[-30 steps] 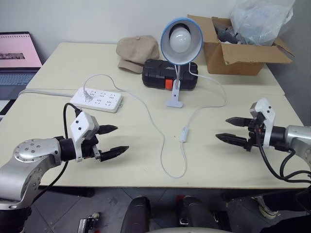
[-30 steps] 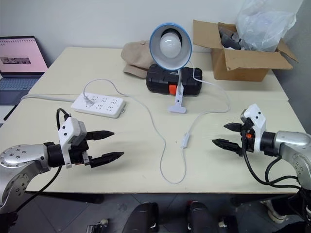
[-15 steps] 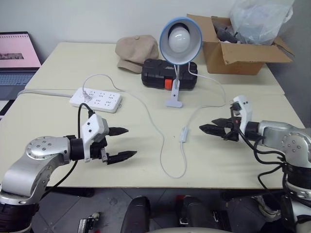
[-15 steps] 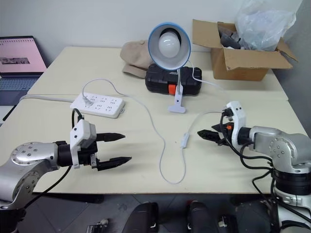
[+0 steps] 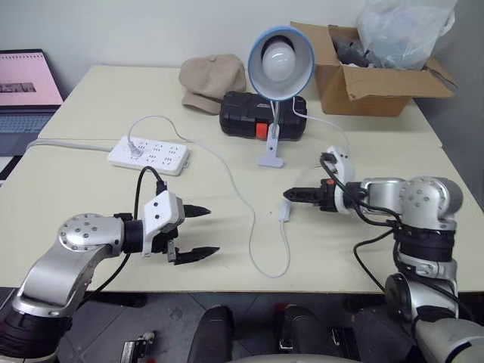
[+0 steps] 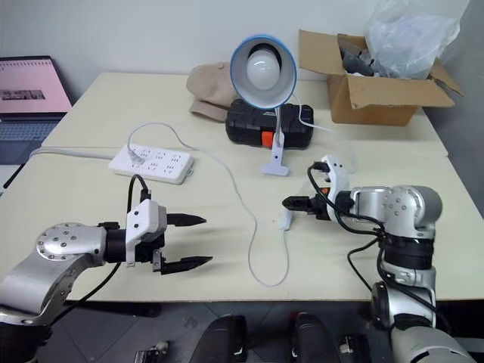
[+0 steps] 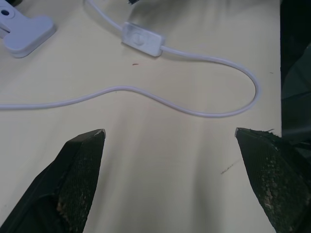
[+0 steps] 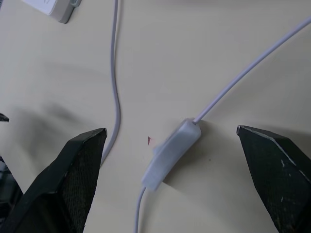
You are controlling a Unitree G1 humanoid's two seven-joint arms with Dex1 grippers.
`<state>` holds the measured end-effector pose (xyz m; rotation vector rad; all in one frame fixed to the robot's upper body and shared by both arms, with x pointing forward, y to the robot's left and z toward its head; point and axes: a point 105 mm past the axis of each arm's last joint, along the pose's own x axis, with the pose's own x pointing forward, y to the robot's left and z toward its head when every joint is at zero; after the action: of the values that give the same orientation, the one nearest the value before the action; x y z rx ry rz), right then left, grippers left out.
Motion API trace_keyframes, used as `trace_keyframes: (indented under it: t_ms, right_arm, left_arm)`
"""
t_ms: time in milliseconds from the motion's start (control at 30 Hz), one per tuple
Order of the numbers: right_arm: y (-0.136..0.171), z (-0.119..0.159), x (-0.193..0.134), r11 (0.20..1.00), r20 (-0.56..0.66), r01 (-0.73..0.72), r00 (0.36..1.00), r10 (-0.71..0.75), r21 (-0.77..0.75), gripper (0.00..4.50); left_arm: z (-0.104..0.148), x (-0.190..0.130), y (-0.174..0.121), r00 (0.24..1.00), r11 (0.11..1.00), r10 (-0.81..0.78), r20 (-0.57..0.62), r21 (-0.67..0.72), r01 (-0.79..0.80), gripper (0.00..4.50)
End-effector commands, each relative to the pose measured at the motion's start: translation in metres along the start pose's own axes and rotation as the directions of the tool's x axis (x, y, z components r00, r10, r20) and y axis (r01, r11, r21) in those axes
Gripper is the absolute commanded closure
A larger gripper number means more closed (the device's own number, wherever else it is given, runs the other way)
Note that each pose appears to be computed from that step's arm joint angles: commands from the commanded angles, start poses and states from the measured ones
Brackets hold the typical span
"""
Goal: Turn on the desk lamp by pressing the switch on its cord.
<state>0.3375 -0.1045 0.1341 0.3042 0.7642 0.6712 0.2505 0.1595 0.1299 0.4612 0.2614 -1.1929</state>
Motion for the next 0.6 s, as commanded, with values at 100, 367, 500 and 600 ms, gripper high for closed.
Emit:
trace_keyframes:
  t_ms: [100,367,500,600]
  right_arm:
    - [0.002,0.004,0.007,0.999,-0.014,-0.01,1.0,0.011,0.038,0.0]
    - [0.005,-0.002,0.015,0.999,-0.052,-0.006,0.999,0.008,0.047,0.0]
    - [0.007,-0.003,0.018,0.999,-0.063,-0.014,0.998,0.017,0.049,0.0]
    - [0.009,-0.004,0.019,0.998,-0.069,-0.023,0.997,0.026,0.05,0.0]
  left_arm:
    - [0.002,0.004,-0.001,1.0,0.999,0.014,0.015,0.042,-0.015,0.05]
    - [0.001,0.006,-0.002,0.999,0.999,0.029,0.029,0.041,-0.03,0.05]
    - [0.001,0.007,-0.002,0.999,0.999,0.033,0.03,0.042,-0.034,0.05]
    - [0.0,0.007,-0.002,0.999,0.998,0.035,0.032,0.041,-0.037,0.05]
